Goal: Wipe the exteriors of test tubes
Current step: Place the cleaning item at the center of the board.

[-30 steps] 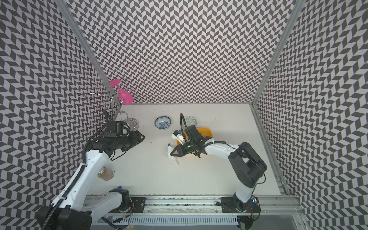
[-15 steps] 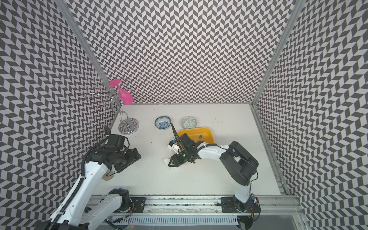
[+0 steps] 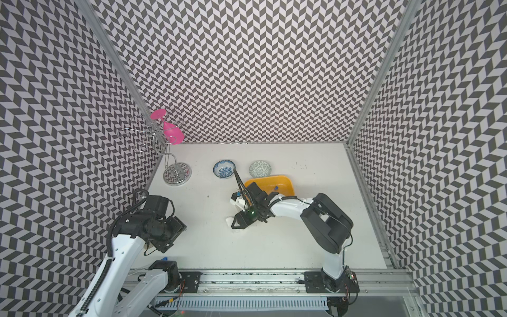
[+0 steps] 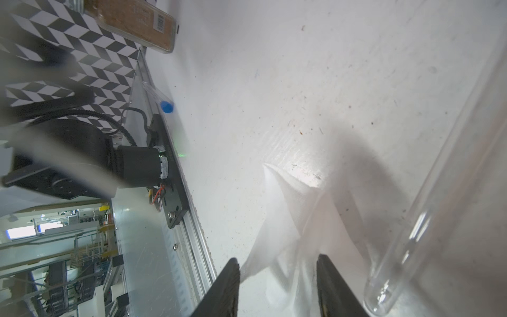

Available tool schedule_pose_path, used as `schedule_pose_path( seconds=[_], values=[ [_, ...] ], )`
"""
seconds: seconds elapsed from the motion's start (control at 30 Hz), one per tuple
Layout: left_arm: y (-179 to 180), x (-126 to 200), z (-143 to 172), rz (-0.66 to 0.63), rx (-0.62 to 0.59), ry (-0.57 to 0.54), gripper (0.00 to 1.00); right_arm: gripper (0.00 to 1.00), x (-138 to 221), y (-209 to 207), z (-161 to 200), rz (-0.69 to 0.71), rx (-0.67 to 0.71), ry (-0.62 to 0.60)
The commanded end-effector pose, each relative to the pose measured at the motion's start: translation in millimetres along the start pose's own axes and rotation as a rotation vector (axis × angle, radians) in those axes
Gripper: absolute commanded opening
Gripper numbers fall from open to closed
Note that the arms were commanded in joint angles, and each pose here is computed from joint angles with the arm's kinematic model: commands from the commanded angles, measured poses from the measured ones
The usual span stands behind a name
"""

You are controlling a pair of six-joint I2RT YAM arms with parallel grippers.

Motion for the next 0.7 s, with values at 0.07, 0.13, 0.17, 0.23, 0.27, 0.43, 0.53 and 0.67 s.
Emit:
schedule_pose_path(
  seconds=[0.07,0.13,0.17,0.23,0.27,0.43,0.53,0.67],
  values=[
    [0.4,-17.9,-5.2,-0.025,0.169,-0.009,0.68,0.46,9.1,0.8,-13.2,-0.069,0.041,-0.012],
    [-2.3,-22.8,-9.2,-0.013,0.185,-0.028,0.68,0.46,15.2,-4.9,-17.5,-0.069,0.022,-0.024],
    [-5.9,-22.2,-13.7,0.0,0.182,-0.05,0.68,0.48,19.1,-7.2,-20.7,-0.064,0.016,-0.035],
    [-12.6,-18.3,-23.5,0.017,0.155,-0.1,0.68,0.54,22.3,-12.3,-23.9,-0.028,0.016,-0.04],
    [-17.2,-16.9,-29.4,0.022,0.13,-0.124,0.68,0.59,22.0,-14.0,-24.6,-0.006,0.022,-0.035],
    [-36.8,-8.1,-41.7,0.024,0.017,-0.15,0.64,0.67,18.3,-13.8,-24.5,0.079,0.055,-0.006],
    [-18.9,-3.6,-38.3,-0.043,0.081,-0.161,0.59,0.66,16.7,-4.9,-26.6,0.094,0.079,-0.008],
    [2.9,-4.5,-32.6,-0.047,0.231,-0.188,0.57,0.66,9.8,9.0,-29.0,0.074,0.092,0.002]
  ],
)
Point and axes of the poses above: each gripper's point midway between its finger pads, its own x axis back along the fingers, its own y axis along the line the jaws close on, z = x × y, the point moved 3 cm from there along x, back along the fingers
